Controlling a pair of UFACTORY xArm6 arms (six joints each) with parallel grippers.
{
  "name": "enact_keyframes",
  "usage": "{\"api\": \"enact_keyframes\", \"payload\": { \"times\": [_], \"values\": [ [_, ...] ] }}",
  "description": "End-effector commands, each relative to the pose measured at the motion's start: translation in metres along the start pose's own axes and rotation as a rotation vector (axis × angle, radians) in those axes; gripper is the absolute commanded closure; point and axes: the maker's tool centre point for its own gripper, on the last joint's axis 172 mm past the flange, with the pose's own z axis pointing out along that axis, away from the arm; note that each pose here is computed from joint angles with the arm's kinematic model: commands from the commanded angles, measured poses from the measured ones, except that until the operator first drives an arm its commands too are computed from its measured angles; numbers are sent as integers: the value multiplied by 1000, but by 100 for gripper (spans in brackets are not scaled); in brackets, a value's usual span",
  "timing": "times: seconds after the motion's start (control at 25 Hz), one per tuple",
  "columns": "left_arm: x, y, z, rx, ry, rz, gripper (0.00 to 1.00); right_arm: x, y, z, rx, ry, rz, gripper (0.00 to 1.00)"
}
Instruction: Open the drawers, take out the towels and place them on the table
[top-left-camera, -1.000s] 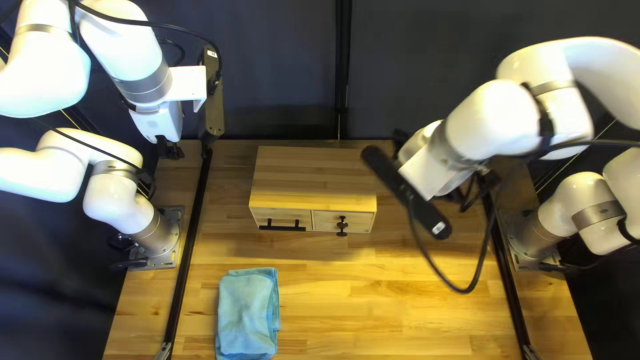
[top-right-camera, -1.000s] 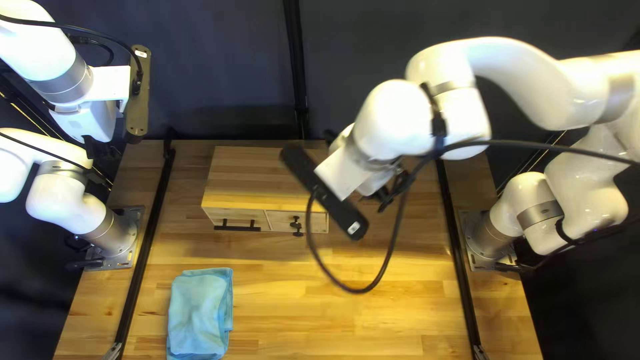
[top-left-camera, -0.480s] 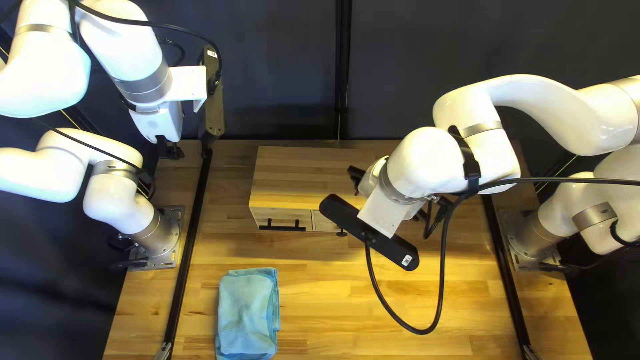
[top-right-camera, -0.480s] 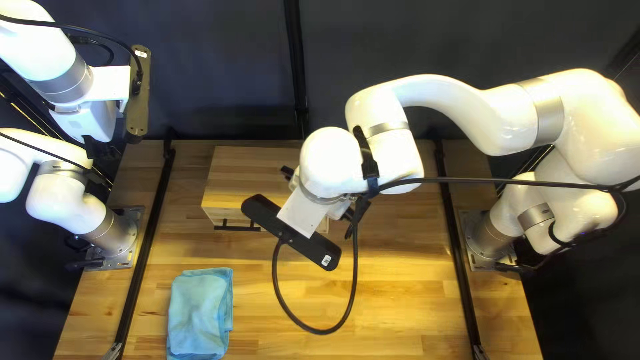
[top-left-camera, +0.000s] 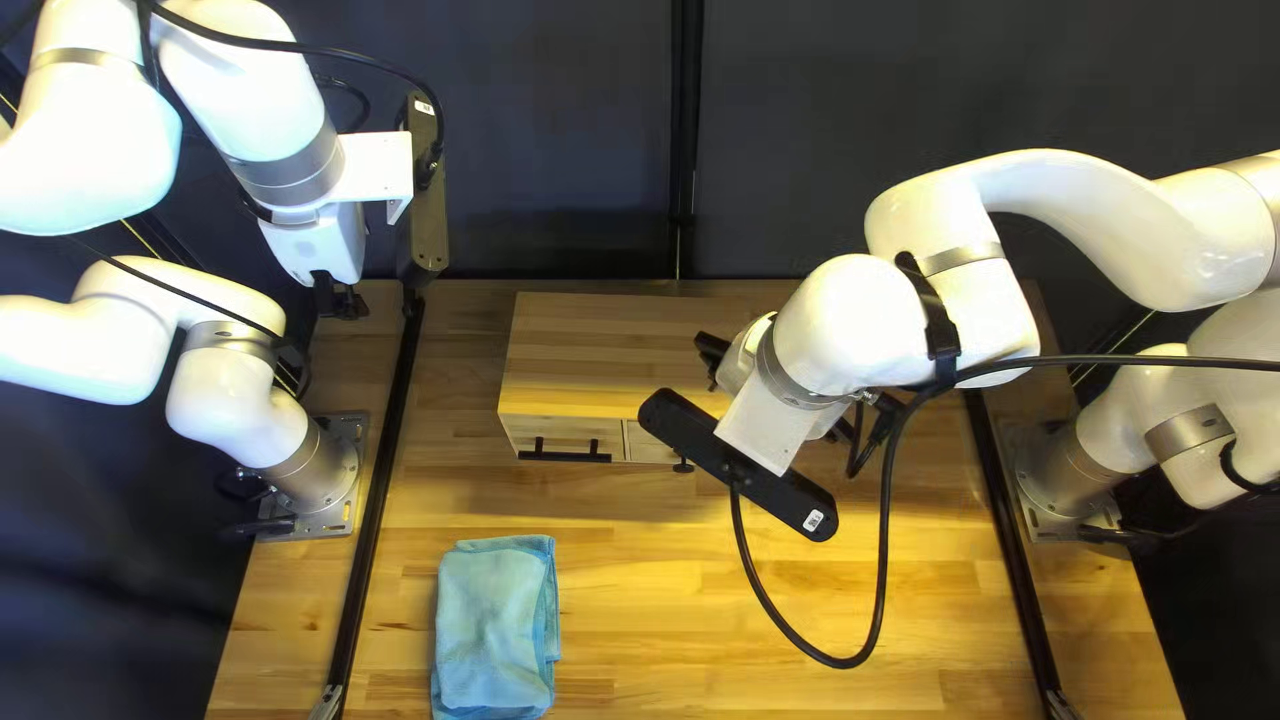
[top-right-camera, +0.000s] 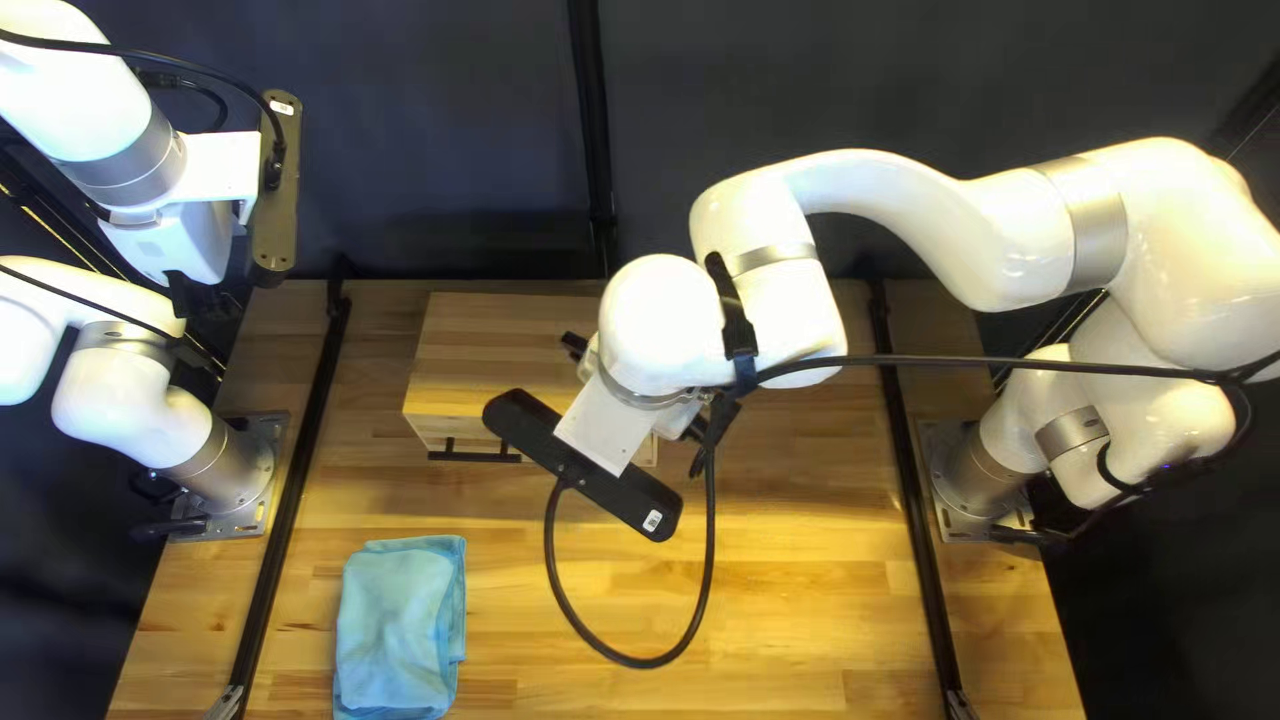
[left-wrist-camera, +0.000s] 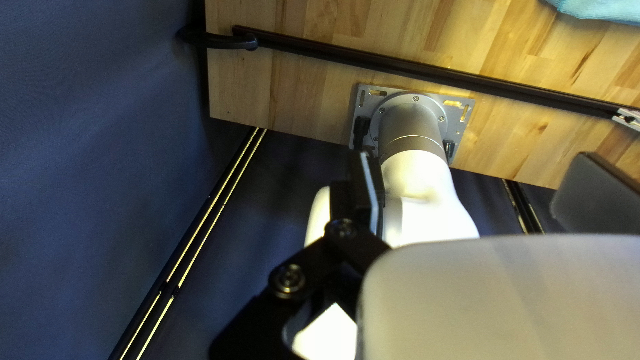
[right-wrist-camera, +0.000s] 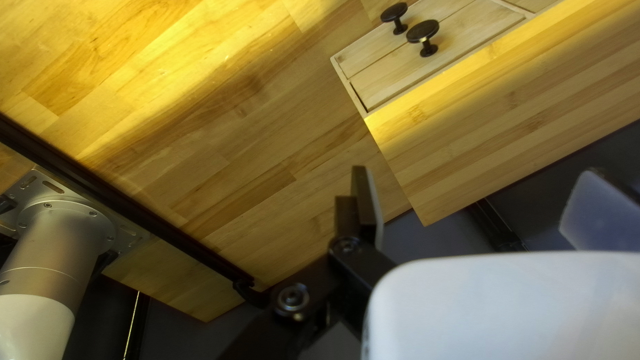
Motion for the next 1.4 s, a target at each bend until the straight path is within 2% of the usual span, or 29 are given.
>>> {"api": "enact_keyframes", "payload": {
  "times": [0.04,0.2,0.4,0.56,0.8,0.88,1.16,1.4],
  "values": [
    [0,0,0,0,0,0,0,12,2,10,-1,-40,-82,0],
    [0,0,0,0,0,0,0,29,-1,20,-11,-54,-153,0],
    [0,0,0,0,0,0,0,65,-3,43,-17,-71,-238,0],
    [0,0,0,0,0,0,0,90,-6,74,-1,-98,-350,0],
    [0,0,0,0,0,0,0,120,-10,99,9,-144,-453,0],
    [0,0,0,0,0,0,0,135,-14,117,24,-162,-504,0],
    [0,0,0,0,0,0,0,154,-23,168,73,-191,-612,0],
    [0,0,0,0,0,0,0,155,-28,206,81,-205,-627,0]
  ]
}}
